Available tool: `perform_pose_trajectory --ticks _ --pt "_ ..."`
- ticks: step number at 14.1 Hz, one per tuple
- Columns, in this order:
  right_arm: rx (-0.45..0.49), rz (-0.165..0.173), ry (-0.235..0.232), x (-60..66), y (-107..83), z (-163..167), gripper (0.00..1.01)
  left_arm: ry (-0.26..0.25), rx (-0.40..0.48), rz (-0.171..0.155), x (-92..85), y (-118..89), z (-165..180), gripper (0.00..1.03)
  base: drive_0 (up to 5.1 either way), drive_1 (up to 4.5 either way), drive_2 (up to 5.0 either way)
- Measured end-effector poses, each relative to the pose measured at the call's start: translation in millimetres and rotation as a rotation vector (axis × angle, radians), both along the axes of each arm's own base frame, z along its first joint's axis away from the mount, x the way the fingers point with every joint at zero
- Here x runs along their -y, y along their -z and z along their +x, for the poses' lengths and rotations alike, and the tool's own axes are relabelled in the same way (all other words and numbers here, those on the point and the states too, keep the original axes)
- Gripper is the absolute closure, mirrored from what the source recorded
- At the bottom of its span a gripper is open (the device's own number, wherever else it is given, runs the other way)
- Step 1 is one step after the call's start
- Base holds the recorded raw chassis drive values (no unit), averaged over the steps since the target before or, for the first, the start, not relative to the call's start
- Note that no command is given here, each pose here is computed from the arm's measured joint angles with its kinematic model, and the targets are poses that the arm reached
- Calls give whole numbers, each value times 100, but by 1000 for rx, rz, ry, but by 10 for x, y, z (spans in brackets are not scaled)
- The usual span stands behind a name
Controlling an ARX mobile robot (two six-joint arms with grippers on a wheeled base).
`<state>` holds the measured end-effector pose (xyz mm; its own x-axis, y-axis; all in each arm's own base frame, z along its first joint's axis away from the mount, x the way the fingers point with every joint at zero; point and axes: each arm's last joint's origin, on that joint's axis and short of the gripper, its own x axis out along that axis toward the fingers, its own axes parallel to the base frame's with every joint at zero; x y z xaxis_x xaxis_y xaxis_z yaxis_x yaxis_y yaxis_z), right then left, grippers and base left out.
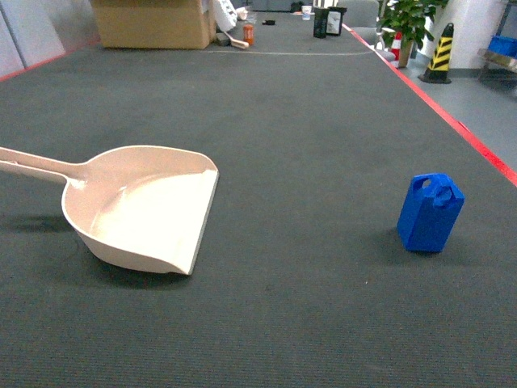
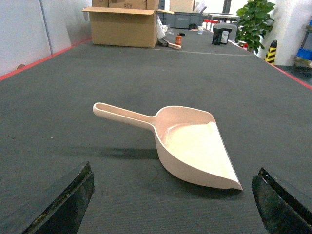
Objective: Place part in tray to right shelf
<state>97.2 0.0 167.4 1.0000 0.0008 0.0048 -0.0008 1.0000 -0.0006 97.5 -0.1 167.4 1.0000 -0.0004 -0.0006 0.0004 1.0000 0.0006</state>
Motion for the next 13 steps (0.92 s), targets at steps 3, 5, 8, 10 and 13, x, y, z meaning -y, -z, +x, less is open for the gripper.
perform_pose_trajectory --ticks 3,5,8,10,13 --pt "0 0 0 0 0 0 3 0 0 0 0 0 0 5 0 0 0" --pt "0 0 0 0 1 0 3 0 0 0 0 0 0 5 0 0 0" --pt "0 0 0 0 0 0 3 0 0 0 0 0 0 5 0 0 0" --pt "0 0 0 0 0 0 3 0 0 0 0 0 0 5 0 0 0" --pt "0 0 0 0 0 0 3 0 0 0 0 0 0 5 0 0 0"
